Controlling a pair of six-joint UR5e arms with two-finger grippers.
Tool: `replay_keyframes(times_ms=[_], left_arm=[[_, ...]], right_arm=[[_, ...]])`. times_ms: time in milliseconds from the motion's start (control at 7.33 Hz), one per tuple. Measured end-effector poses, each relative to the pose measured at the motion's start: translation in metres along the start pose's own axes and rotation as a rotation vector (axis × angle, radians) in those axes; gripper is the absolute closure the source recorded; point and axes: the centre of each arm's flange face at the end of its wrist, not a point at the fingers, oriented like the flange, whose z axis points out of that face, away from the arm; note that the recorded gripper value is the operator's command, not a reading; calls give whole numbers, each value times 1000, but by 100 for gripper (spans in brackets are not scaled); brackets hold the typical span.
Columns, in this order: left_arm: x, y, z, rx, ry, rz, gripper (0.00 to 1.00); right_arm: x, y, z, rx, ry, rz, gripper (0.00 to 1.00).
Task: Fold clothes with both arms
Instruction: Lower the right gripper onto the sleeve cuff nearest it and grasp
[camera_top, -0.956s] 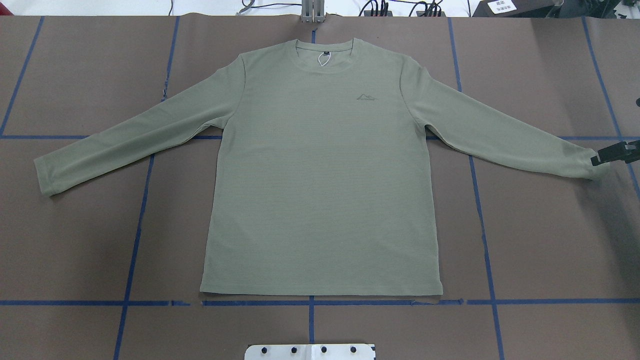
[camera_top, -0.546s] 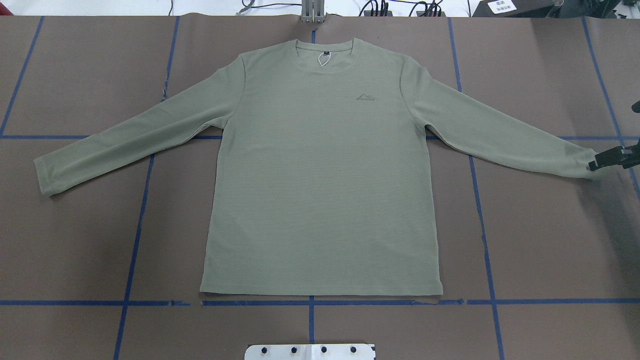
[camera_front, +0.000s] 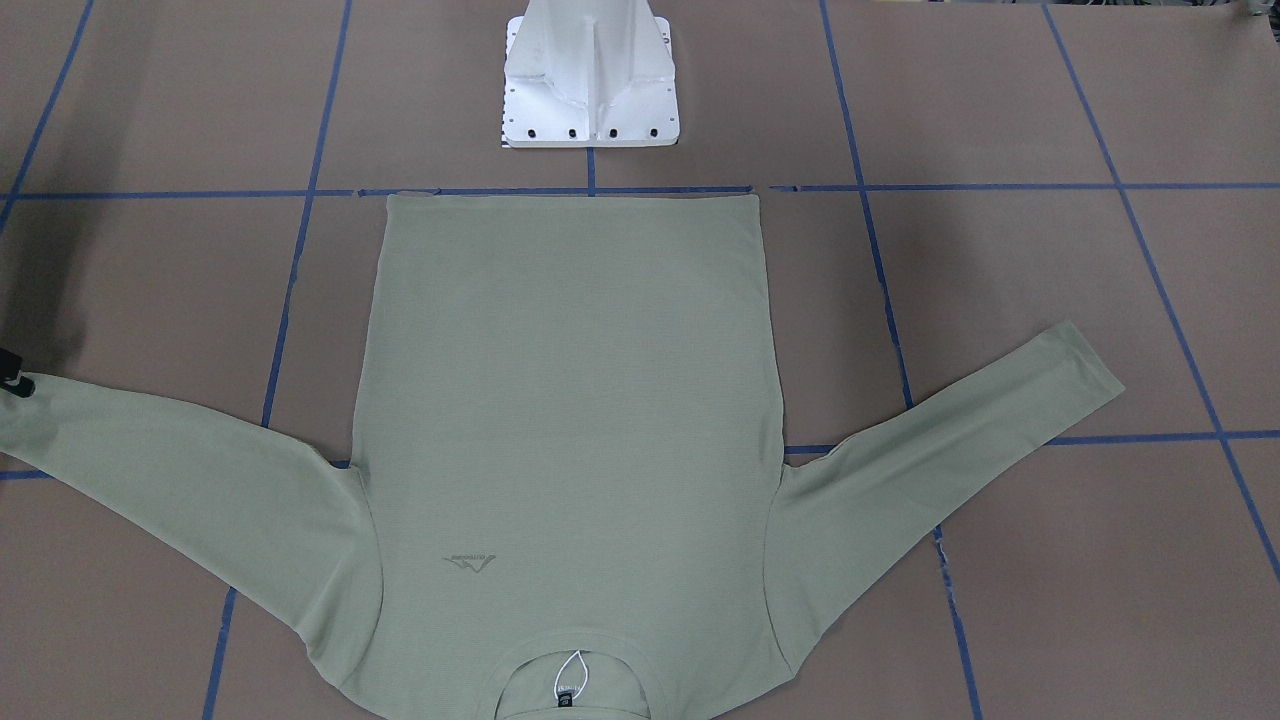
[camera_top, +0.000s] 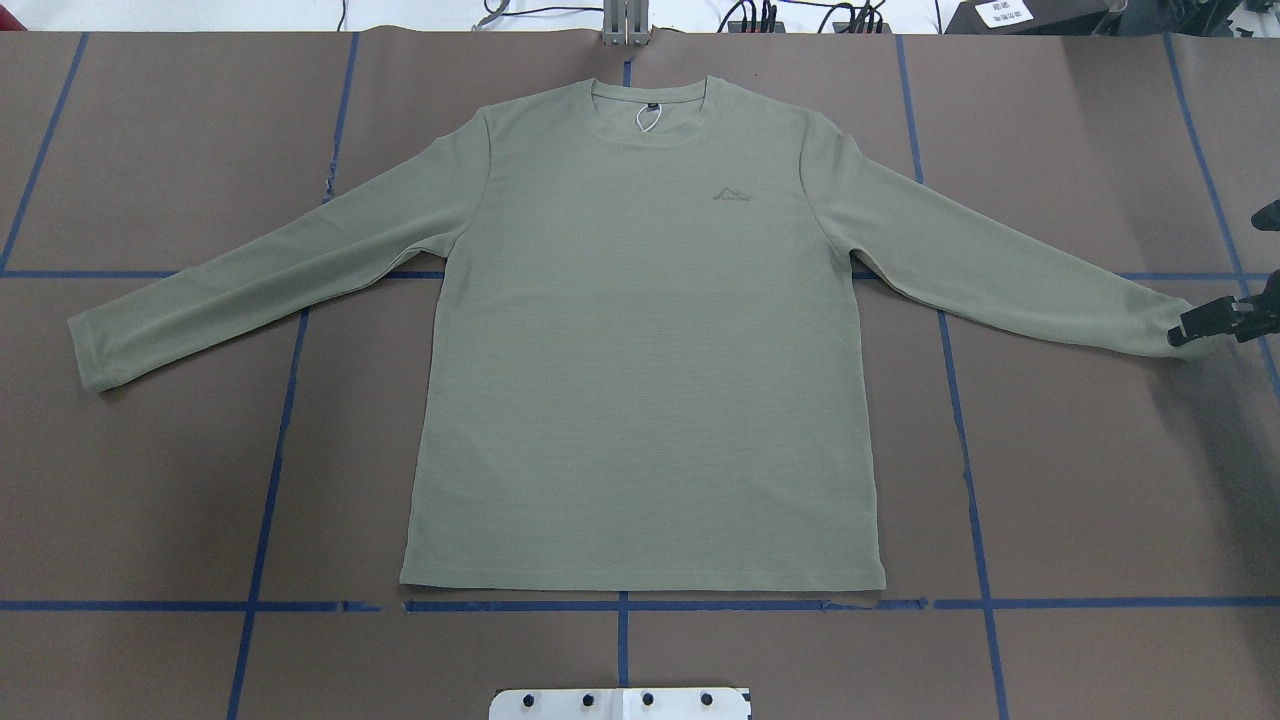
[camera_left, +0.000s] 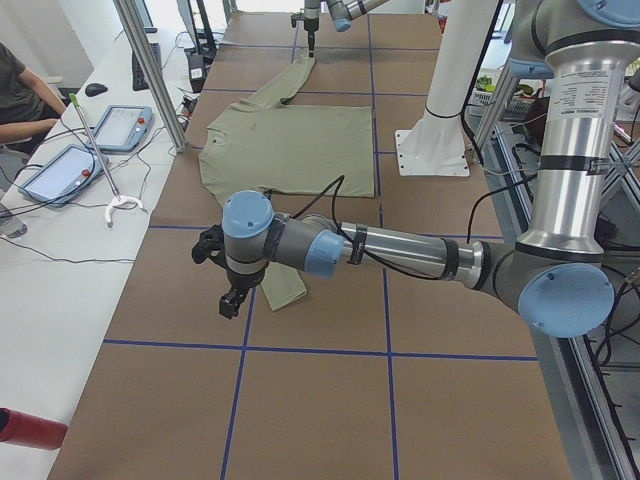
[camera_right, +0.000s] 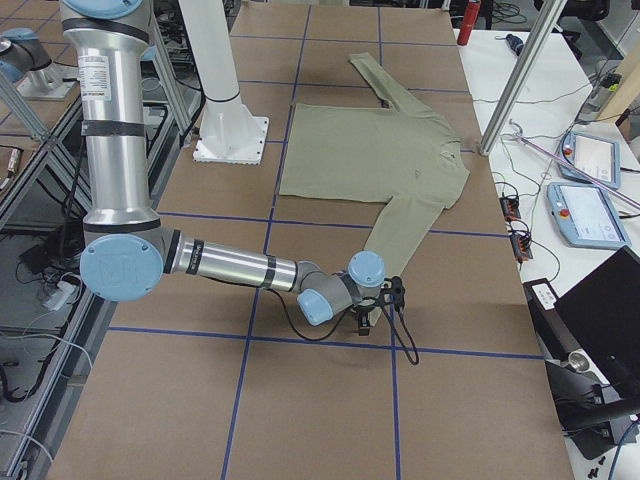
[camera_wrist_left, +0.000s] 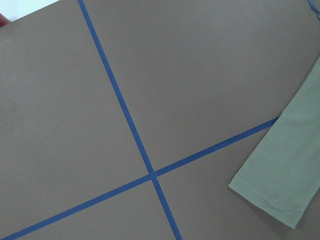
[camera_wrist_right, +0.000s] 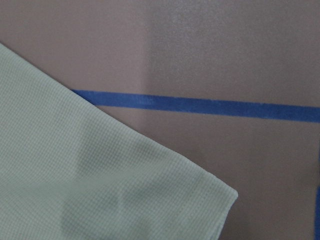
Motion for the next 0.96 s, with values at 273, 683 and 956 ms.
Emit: replay_keyframes(times_ms=[273,683,956], left_arm=[[0,0,0,0,0,0,0],[1,-1,-1,2,0,2,0],[3,-2,-3,6,-1,4,0]], right_arm=[[-1,1,1,-4,-1,1,44],[-1,1,2,-7,-2,1,82],[-2,1,1,-6,-6,-1,100]])
